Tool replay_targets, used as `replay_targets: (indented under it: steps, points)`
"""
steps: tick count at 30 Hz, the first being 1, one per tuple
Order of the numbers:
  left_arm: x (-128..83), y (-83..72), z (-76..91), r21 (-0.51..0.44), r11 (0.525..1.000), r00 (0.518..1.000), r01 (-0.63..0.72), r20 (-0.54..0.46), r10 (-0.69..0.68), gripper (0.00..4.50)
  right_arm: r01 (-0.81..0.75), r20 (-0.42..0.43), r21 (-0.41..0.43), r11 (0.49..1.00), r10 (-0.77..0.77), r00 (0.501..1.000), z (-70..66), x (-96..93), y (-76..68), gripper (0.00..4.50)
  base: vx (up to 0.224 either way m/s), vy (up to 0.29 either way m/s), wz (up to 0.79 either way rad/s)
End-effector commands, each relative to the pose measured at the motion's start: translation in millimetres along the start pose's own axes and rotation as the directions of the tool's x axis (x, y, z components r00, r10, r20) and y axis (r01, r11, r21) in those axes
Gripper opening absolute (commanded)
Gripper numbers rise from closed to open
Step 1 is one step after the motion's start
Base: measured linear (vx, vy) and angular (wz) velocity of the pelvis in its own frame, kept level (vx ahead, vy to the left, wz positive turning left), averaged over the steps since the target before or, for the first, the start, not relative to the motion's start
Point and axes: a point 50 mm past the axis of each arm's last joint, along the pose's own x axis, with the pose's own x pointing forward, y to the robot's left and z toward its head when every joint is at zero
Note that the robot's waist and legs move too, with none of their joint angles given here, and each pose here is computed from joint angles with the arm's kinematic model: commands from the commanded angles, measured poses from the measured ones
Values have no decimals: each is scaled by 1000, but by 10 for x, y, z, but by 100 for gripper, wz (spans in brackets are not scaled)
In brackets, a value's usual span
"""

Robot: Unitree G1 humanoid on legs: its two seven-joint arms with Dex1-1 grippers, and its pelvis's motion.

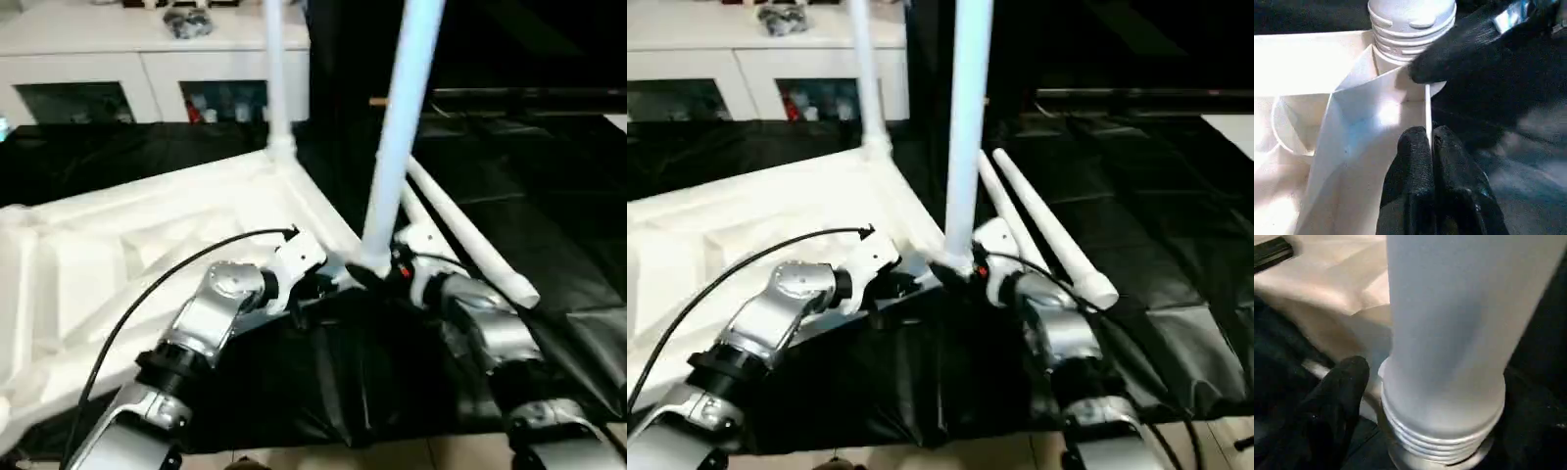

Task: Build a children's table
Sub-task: Rotate leg to tighten

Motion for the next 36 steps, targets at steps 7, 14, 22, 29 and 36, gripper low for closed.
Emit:
replay_targets:
  steps: [7,14,22,29,36]
  points:
    - [-35,-64,153,101,985,988,143,43,-148,0,-270,4,-10,963,270,963,59,-90,155,360,0,0,0]
    - [-53,-84,116,94,979,982,182,29,-185,0,-381,-52,2,925,380,923,14,-157,232,296,0,0,0]
    - [-14,-61,138,79,990,991,118,52,-122,0,-271,-46,15,963,271,961,-15,-43,222,278,0,0,0]
    - [134,24,228,20,997,994,-81,80,79,0,106,-44,88,990,-103,994,-45,236,86,275,0,0,0]
    - [313,32,399,-38,968,961,-247,116,250,0,346,-32,231,909,-349,937,30,563,108,275,0,0,0]
